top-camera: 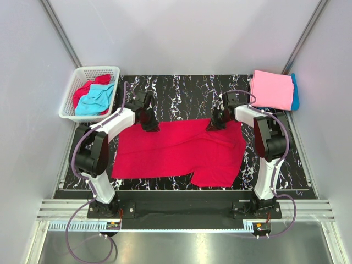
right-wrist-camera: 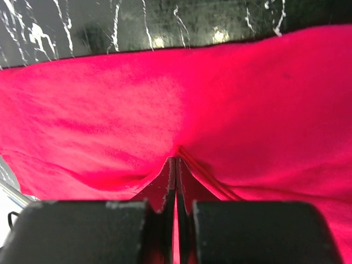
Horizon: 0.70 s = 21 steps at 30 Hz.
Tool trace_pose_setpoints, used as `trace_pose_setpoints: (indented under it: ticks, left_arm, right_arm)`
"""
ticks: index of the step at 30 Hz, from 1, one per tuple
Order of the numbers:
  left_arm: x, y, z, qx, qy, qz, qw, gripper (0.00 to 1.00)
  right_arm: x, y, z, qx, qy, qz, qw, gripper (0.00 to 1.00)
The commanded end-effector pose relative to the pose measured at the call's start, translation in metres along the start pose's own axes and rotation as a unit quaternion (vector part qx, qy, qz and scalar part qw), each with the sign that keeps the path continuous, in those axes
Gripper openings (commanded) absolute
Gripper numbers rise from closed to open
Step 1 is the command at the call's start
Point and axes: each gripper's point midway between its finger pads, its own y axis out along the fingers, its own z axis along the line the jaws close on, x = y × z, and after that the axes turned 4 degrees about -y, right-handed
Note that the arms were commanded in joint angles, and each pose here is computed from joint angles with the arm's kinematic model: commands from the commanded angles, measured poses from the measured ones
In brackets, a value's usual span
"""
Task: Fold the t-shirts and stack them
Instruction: Fold the tshirt
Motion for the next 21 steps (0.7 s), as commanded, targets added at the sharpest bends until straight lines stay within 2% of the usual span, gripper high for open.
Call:
trace_pose_setpoints:
  ticks: [1,7,12,17,21]
  left_arm:
    - [0.009,-0.009,-0.01,-0.023,0.012,-0.02,0.999,0.2]
    - [0.006,-0.008,-0.009,-0.022,0.008,-0.017,1.0,0.19]
    - [0.003,-0.008,-0.006,-0.02,0.005,-0.015,1.0,0.18]
    - [-0.002,-0.005,-0.006,-0.024,0.003,-0.008,1.0,0.18]
    - [-0.003,-0.006,-0.012,-0.039,0.008,-0.007,0.999,0.18]
  right_arm:
    - [0.009,-0.009,0.01,-0.01,-0.02,-0.017,1.0,0.0]
    - [-0.001,-0.04,0.026,-0.017,-0.034,-0.039,0.999,0.0]
    - [-0.03,-0.071,0.035,-0.025,-0.033,-0.051,0.998,0.0]
    - [-0.071,-0.08,0.03,-0.025,-0.02,-0.029,0.999,0.0]
    - [-0.078,-0.076,0.015,-0.049,-0.027,-0.034,0.998,0.0]
